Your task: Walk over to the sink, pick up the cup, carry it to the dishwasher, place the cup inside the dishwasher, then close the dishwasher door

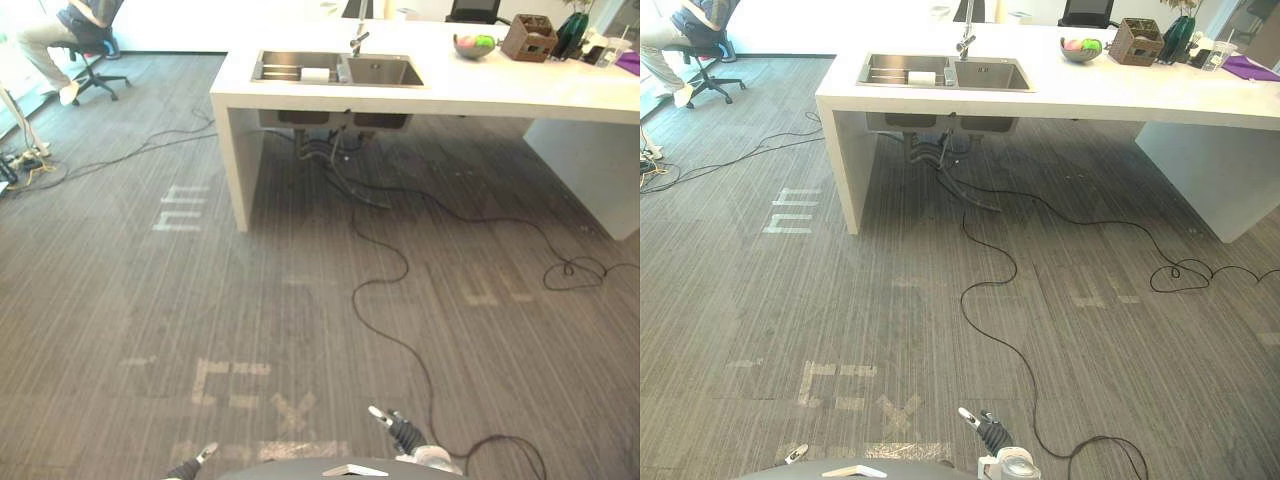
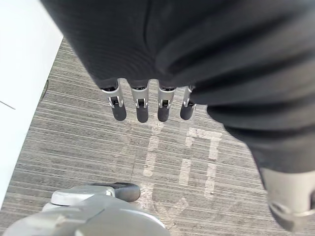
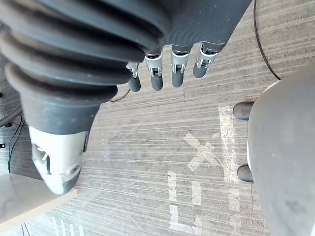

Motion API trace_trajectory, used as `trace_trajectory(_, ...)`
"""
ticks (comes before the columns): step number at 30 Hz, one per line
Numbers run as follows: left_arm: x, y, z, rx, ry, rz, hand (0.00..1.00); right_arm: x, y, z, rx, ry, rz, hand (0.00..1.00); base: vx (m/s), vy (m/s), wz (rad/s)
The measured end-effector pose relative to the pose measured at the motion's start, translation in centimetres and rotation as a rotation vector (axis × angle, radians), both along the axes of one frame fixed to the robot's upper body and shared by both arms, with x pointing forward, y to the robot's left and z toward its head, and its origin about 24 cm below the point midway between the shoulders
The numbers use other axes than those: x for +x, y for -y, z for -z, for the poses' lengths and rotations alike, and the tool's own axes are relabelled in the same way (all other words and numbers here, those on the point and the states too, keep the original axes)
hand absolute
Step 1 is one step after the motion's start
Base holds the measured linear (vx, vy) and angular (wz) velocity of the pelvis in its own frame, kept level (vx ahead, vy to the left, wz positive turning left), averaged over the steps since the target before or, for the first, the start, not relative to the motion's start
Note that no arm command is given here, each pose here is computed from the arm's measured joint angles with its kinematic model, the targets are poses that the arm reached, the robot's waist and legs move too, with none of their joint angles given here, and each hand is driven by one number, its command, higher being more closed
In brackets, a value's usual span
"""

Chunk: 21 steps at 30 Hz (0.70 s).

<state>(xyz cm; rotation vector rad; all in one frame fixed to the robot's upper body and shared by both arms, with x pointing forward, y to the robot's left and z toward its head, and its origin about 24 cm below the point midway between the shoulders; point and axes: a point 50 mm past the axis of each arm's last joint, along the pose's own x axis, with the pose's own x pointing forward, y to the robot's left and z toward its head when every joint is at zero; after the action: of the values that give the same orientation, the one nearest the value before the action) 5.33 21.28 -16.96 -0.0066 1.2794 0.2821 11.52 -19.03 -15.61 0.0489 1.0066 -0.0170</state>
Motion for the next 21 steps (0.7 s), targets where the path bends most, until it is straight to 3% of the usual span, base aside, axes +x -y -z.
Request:
trace_trajectory(7, 0.2, -0.1, -0.1, 0.011, 0.035, 0.009, 0.0, -0.5, -1.2, 0.3, 0.15, -0.034, -0.011, 0.0, -0.02, 0.0, 0.0)
trace_trajectory(21, 0.1, -0.2, -0.2, 0.021, 0.05, 0.02, 0.0, -0.7, -1.8, 0.5, 0.219, -0.099, -0.043, 0.0, -0.01, -0.006, 0.0)
